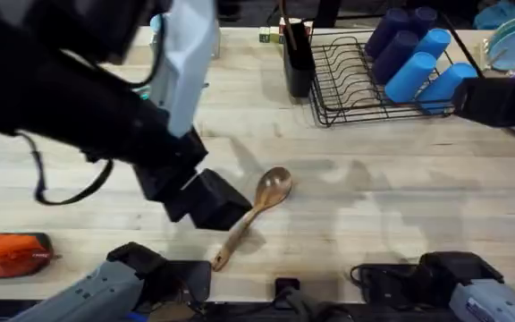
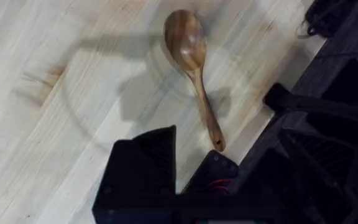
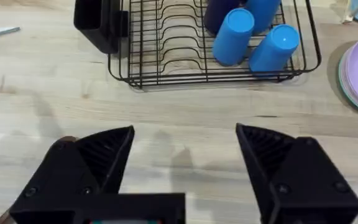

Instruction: Pick up the spoon on the table one by one and put them onto the rack

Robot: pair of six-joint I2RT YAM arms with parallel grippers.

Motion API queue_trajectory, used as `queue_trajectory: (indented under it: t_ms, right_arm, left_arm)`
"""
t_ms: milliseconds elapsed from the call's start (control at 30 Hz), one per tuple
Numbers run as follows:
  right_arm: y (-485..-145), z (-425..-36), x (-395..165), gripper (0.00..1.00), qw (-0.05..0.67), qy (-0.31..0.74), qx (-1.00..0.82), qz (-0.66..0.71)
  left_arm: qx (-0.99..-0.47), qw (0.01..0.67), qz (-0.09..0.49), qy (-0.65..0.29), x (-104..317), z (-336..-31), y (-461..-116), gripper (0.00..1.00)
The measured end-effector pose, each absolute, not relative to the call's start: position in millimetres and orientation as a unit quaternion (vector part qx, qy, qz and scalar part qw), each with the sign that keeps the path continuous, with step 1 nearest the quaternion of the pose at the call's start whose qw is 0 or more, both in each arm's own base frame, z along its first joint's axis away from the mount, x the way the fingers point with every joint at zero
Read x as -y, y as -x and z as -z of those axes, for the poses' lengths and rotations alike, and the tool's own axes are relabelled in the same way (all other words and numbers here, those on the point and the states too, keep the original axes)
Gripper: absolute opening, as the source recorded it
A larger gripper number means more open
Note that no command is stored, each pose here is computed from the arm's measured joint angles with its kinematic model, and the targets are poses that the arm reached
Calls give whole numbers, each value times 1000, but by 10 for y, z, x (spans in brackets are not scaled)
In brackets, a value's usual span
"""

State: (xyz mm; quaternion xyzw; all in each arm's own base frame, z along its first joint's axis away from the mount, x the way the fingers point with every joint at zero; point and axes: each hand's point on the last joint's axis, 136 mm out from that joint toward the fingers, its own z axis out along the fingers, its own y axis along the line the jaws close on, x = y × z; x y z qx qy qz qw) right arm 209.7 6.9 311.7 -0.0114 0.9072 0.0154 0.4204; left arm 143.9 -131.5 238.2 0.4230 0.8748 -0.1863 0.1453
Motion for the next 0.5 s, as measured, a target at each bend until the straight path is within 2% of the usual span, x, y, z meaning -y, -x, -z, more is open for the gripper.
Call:
queue_trajectory:
  t_ms: [200,333,500]
  right_arm:
    - [-2097,-3116,-69,995,420,11,-907,-15]
    - [-2097,-3116,-69,995,420,11,-907,-15]
    - [-2098,-3117,-69,995,420,12,-907,-15]
  left_arm:
    - [-888,105,168,-416,1474,-2253,-1419,998]
    - [-893,106,166,-404,1585,-2185,-1485,997]
    - [-899,96,168,-393,1680,-1951,-1481,997]
